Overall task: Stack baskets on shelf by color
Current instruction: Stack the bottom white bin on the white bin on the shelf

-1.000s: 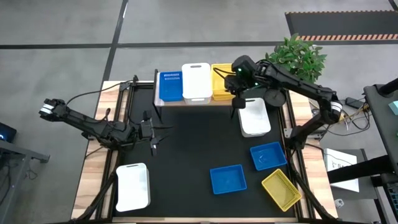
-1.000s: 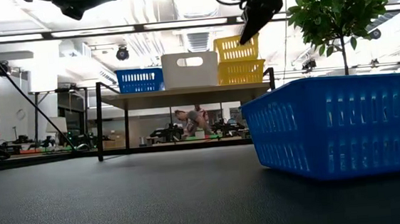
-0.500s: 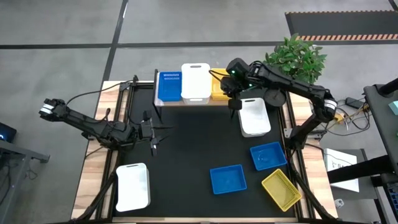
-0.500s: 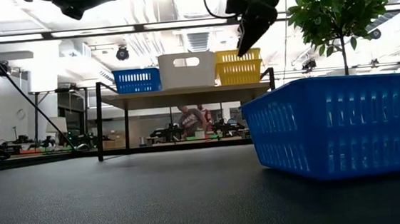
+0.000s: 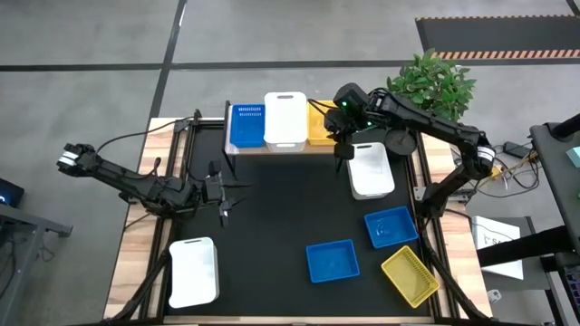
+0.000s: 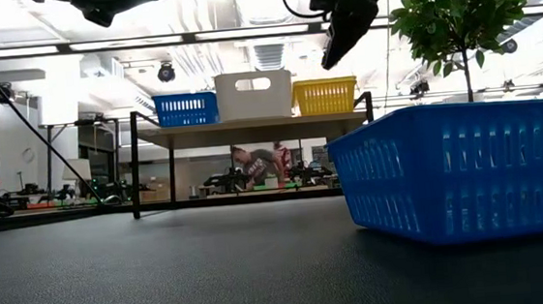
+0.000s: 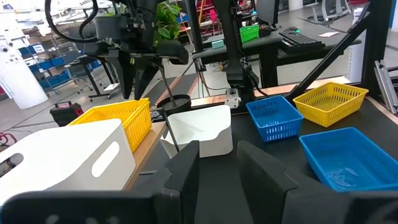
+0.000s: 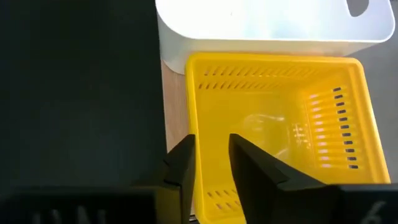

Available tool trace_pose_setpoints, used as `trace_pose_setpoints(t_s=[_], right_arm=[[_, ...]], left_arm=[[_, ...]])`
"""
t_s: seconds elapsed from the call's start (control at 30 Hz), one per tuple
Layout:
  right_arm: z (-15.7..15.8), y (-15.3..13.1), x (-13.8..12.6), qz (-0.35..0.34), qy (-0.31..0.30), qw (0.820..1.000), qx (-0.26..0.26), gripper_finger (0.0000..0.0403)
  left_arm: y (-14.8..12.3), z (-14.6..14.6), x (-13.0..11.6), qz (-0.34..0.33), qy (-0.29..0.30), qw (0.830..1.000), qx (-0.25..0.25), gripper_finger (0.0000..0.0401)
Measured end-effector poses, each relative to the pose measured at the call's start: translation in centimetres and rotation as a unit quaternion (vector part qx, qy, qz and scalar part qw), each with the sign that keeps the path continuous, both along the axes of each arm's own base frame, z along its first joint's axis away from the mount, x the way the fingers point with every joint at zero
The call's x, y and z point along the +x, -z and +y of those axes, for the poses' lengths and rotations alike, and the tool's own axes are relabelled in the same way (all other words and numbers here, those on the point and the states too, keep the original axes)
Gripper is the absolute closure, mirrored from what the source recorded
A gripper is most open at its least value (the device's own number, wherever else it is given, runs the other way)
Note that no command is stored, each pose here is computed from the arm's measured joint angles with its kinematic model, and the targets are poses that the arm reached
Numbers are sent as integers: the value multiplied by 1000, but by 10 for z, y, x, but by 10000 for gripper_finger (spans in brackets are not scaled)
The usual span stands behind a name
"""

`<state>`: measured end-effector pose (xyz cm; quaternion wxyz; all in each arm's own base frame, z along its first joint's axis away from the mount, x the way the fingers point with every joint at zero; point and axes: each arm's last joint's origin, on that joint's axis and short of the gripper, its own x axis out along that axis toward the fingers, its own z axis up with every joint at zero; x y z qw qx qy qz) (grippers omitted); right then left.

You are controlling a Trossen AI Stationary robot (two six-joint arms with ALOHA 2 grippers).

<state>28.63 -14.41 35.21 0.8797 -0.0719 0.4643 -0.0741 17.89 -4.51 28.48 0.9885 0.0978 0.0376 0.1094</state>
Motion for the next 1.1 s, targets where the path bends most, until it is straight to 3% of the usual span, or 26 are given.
trace_pose_setpoints(t_s=[0.23,0.77,1.1], right_arm=[[16,-3,4,-5,-25,1000,-2,388],[140,-10,25,-18,-154,987,50,392],[196,9,22,0,-176,983,58,392]], left_arm=[[0,0,0,0,0,1000,0,308],[0,0,0,0,0,1000,-1,308],[4,-1,4,12,0,1000,4,308]])
